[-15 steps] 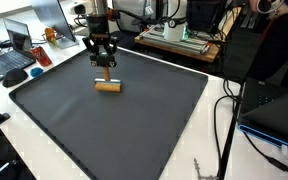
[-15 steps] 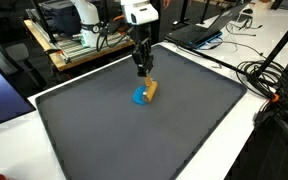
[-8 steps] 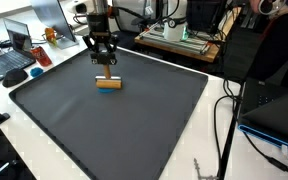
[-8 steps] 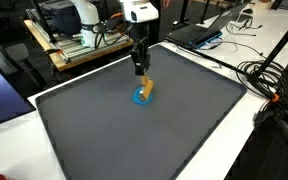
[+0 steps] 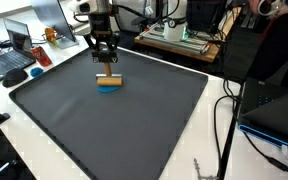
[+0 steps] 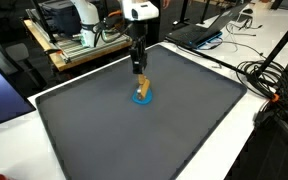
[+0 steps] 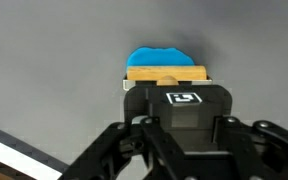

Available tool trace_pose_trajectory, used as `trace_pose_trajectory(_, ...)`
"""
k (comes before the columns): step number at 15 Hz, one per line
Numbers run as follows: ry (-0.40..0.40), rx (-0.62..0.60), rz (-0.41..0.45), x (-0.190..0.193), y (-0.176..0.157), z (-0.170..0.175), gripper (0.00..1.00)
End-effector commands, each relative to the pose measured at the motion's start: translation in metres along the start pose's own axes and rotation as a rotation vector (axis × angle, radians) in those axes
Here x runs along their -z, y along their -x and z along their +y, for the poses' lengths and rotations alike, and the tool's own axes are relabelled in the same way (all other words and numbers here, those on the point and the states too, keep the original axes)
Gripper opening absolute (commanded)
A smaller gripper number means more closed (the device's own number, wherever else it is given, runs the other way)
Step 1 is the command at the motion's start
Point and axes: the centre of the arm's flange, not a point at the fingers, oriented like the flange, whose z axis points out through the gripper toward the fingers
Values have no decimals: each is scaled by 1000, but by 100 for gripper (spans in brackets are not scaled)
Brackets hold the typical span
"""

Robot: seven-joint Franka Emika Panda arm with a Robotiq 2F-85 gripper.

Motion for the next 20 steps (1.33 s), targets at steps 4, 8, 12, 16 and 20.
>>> trace_pose_trajectory(4,-17,66,-96,-23,27,-8,22)
trace_pose_trajectory(8,-14,81,-114,-24,32,-8,22)
trace_pose_trajectory(12,-14,91,-137,-25,37,-7,22)
trace_pose_trajectory(16,-10,76,-131,-17,38,-2,22)
trace_pose_trajectory(20,-11,36,-123,2,47,10,22)
